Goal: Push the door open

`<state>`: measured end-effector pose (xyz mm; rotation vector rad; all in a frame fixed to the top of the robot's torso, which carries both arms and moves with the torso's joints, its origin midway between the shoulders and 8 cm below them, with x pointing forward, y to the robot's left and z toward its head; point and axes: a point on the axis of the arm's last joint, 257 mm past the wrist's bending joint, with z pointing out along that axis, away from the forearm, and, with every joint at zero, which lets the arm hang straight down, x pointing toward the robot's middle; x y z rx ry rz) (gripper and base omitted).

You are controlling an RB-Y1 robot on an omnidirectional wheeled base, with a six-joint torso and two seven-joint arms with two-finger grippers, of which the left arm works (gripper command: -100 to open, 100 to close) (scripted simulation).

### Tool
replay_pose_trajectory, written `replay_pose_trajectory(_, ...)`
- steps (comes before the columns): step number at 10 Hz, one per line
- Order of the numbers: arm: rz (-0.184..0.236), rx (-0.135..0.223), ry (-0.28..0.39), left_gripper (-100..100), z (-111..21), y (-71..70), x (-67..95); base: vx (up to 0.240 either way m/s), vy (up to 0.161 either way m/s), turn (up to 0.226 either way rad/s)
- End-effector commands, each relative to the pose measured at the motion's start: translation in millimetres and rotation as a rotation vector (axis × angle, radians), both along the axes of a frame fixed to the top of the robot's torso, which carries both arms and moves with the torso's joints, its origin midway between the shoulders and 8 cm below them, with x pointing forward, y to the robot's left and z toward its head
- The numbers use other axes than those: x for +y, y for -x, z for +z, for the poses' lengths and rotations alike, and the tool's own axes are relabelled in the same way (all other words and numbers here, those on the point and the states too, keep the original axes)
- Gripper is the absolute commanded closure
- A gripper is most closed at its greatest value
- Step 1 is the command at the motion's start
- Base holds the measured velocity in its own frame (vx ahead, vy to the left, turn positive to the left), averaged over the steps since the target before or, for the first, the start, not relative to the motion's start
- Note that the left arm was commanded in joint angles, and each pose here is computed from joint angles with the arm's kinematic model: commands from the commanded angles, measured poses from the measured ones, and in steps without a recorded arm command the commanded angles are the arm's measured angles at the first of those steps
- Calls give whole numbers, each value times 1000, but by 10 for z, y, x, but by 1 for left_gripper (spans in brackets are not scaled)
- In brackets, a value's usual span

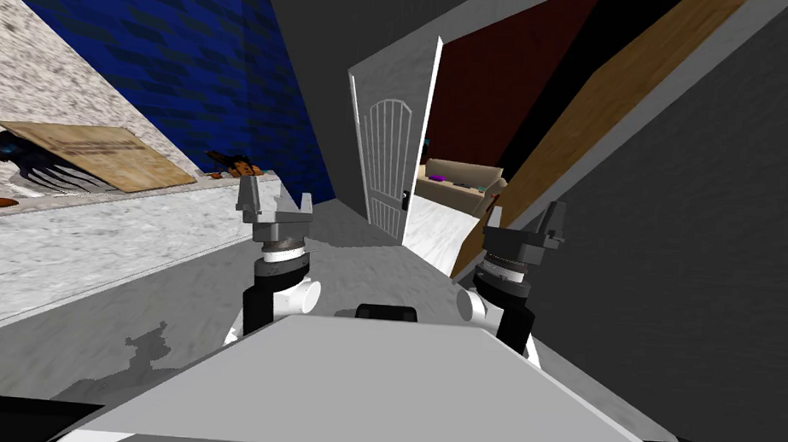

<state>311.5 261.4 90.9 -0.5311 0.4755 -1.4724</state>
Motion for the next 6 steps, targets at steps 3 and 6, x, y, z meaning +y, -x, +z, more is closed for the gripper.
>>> replay_pose_trajectory(3,-31,43,1,-100,-198,-223,-72,104,3,-26)
replay_pose_trajectory(6,-52,74,1,-100,-339,-377,-127,62,23,-18)
